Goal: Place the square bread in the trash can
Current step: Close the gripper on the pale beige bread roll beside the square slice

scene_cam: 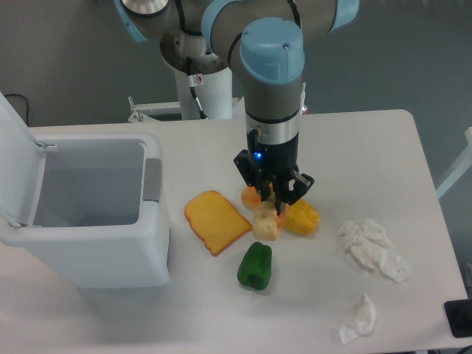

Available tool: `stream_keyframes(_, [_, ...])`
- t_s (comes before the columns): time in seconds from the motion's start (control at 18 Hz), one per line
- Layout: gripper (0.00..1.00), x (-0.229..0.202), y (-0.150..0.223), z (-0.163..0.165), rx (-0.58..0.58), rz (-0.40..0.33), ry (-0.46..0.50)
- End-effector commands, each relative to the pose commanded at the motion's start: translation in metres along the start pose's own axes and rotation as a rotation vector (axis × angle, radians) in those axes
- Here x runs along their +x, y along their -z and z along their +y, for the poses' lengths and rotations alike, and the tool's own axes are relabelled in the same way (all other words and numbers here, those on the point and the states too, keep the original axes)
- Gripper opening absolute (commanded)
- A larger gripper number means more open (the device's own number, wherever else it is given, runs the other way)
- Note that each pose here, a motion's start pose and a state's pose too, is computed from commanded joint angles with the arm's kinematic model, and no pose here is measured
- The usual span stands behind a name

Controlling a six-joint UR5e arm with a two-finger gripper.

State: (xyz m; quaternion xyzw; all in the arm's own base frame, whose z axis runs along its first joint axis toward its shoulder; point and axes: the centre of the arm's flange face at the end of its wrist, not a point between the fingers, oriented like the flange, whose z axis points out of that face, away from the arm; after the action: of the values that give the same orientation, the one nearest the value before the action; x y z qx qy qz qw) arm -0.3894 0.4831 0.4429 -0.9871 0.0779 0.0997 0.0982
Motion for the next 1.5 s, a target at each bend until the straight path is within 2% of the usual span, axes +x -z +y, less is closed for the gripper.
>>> stream_keyframes(0.44, [0.34, -0.001, 0.003, 0.0, 0.003, -0.006, 0.024])
stream_keyframes(0.89, [0.34, 0.008, 0.041, -0.01, 0.085, -0.024, 0.119])
stream_keyframes(1.17, [0.34, 0.011, 0.073, -0.017, 0.191, -0.001, 0.318])
stream_keyframes(1.33, [0.34, 0.02, 0.089, -0.02, 0.234, 0.013, 0.355])
stream_keyframes(1.5, [0.34, 0.032, 0.106, -0.027, 0.327, 0.092, 0.47])
